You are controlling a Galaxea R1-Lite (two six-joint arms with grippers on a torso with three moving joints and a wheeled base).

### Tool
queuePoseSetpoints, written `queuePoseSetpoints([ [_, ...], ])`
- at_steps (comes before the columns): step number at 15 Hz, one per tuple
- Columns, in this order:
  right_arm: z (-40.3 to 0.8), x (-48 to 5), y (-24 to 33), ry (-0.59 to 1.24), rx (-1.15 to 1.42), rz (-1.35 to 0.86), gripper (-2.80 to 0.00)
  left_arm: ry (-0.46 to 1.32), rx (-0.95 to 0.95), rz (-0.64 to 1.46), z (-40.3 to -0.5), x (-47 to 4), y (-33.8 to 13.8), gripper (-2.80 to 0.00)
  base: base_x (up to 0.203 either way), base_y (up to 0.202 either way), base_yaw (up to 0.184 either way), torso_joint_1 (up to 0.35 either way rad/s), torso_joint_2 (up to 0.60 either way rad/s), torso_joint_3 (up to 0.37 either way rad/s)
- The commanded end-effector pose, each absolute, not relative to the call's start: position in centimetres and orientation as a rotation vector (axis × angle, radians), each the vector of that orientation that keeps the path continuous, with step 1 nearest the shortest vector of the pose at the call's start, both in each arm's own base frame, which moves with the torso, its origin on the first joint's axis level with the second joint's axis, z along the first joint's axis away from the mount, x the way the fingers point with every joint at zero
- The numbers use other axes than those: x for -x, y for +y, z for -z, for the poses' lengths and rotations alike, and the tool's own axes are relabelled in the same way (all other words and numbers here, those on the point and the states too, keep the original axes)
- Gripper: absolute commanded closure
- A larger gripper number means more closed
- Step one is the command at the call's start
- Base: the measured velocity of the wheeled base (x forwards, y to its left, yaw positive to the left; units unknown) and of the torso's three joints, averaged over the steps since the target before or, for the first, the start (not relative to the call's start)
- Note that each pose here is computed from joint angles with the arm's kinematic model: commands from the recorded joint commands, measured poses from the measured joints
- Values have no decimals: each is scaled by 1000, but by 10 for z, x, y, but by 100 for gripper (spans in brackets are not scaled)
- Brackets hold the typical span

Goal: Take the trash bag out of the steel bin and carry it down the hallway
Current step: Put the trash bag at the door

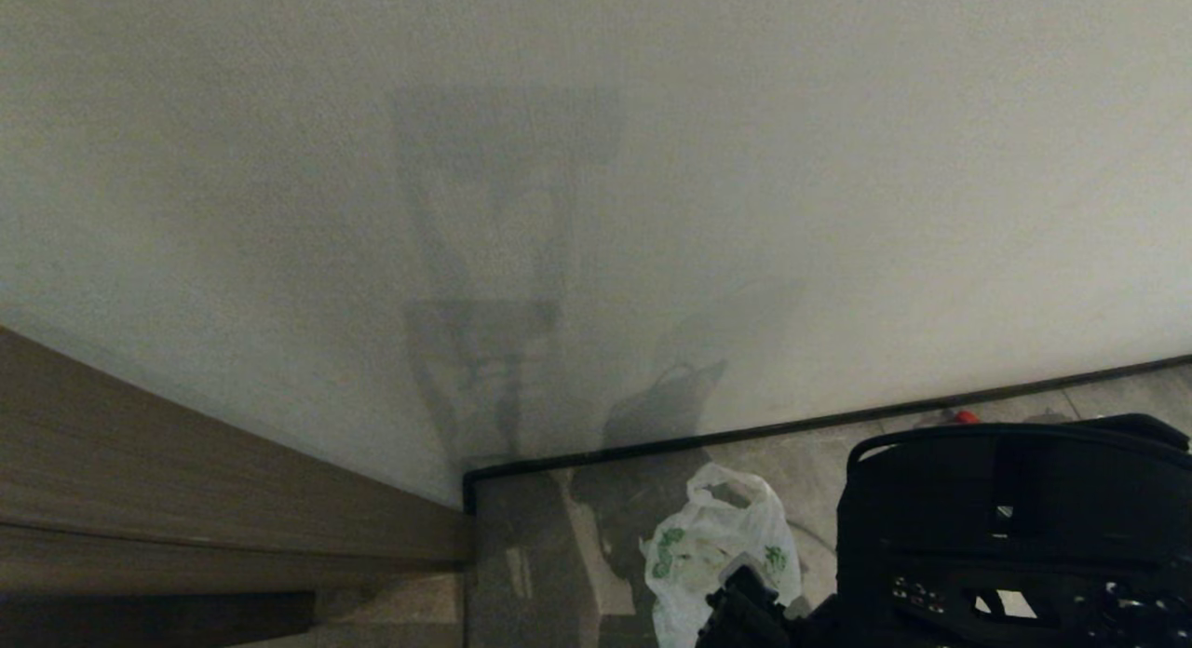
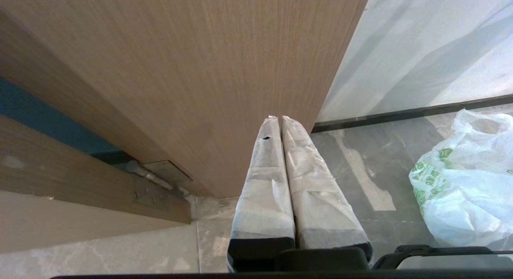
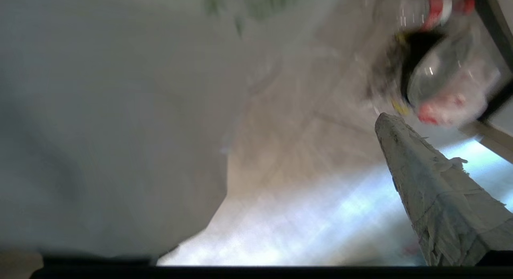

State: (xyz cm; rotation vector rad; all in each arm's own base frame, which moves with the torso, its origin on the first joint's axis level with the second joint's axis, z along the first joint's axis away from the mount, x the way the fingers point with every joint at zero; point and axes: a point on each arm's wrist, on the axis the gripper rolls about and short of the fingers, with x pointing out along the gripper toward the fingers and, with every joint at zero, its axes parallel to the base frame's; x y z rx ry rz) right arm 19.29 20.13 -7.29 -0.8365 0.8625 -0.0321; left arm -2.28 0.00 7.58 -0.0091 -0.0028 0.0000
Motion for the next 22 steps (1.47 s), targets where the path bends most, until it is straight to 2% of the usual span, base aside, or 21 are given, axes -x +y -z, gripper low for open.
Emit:
queuePoseSetpoints([
  [1, 70, -185, 191, 881, 858, 42, -280, -3, 9, 0, -76, 23, 0, 0, 0, 0, 0, 0, 0, 0],
  [11, 13, -154, 153, 850, 794, 41, -280, -2, 9, 0, -76, 23, 0, 0, 0, 0, 0, 0, 0, 0],
  [22, -20, -151, 149, 753, 597, 70, -280, -2, 9, 0, -76, 23, 0, 0, 0, 0, 0, 0, 0, 0],
])
